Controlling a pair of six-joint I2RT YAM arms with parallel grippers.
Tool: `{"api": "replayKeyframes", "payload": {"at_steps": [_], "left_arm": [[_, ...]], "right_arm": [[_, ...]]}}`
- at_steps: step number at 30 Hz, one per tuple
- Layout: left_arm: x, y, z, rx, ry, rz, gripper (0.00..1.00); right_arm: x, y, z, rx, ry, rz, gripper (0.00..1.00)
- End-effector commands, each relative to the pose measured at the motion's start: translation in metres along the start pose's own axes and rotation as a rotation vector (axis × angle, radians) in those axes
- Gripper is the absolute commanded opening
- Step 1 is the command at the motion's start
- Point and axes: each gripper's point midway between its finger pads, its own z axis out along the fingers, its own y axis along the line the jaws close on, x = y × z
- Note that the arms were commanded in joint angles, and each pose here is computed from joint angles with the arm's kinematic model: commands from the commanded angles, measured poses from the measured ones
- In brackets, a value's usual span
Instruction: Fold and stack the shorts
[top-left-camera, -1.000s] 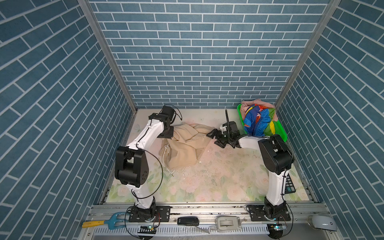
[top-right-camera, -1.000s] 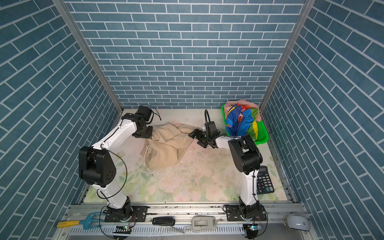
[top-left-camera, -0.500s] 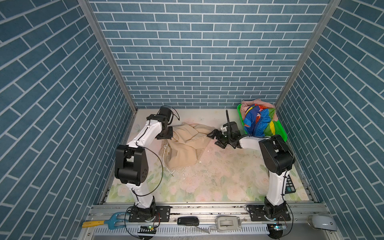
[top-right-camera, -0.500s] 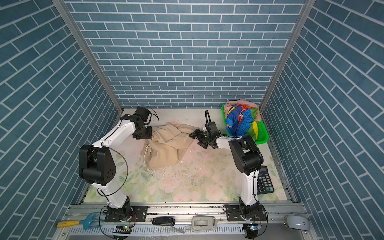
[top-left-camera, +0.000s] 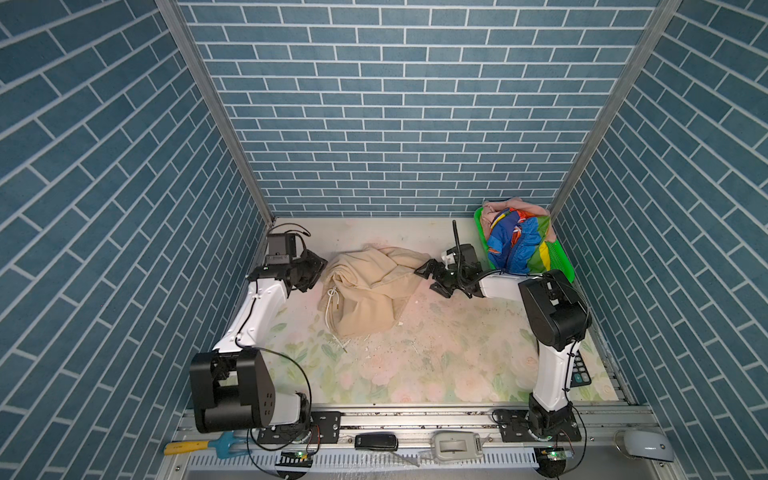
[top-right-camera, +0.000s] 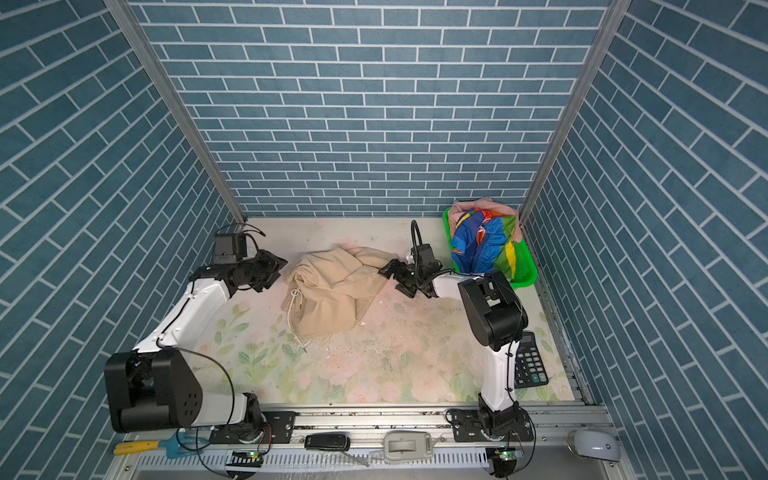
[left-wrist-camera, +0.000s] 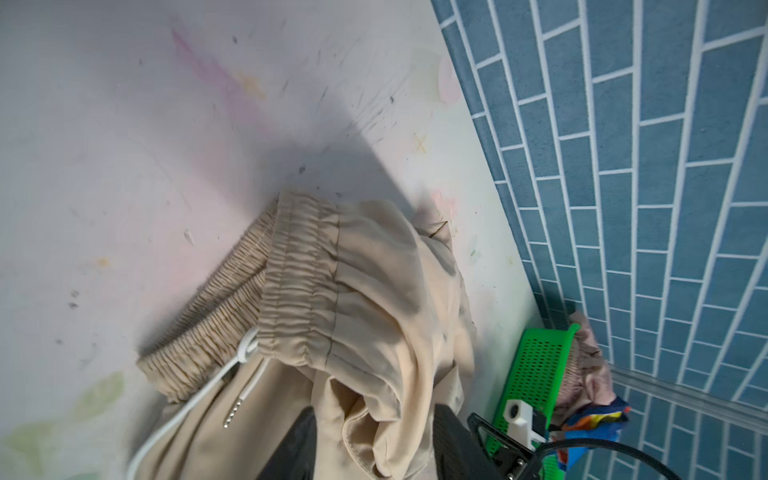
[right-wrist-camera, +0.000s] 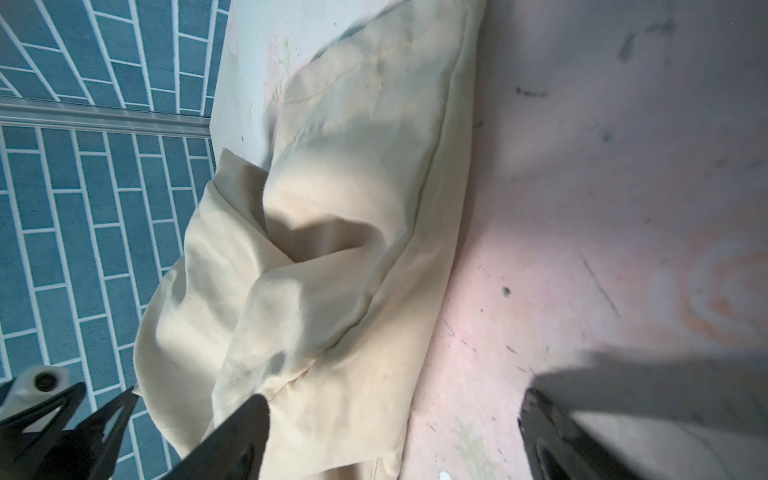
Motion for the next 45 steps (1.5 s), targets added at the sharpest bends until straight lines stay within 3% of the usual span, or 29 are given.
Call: {"api": "replayKeyframes", "payload": {"at_steps": [1, 6, 17, 30, 45], "left_arm": [[-0.001, -0.019, 0.006, 0.225, -0.003, -0.341, 0.52], [-0.015, 0.003, 0.001, 0.224, -0.129, -0.428, 0.54], [-0.027, 0.023, 0.014, 0.261, -0.228, -0.599, 0.54], [0.004, 0.018, 0.048, 0.267, -0.145, -0.658, 0.54], [0.025, 0.055, 0.028, 0.217, -0.140, -0.661, 0.55]], "right_arm": [[-0.002, 0.007, -0.006, -0.020, -0.012, -0.017, 0.95], [-0.001, 0.010, -0.009, -0.029, -0.011, -0.021, 0.95], [0.002, 0.007, -0.009, -0.022, -0.005, -0.023, 0.94], [0.002, 0.004, -0.006, -0.018, 0.000, -0.018, 0.94], [0.004, 0.000, -0.001, -0.024, 0.008, 0.000, 0.94]]}}
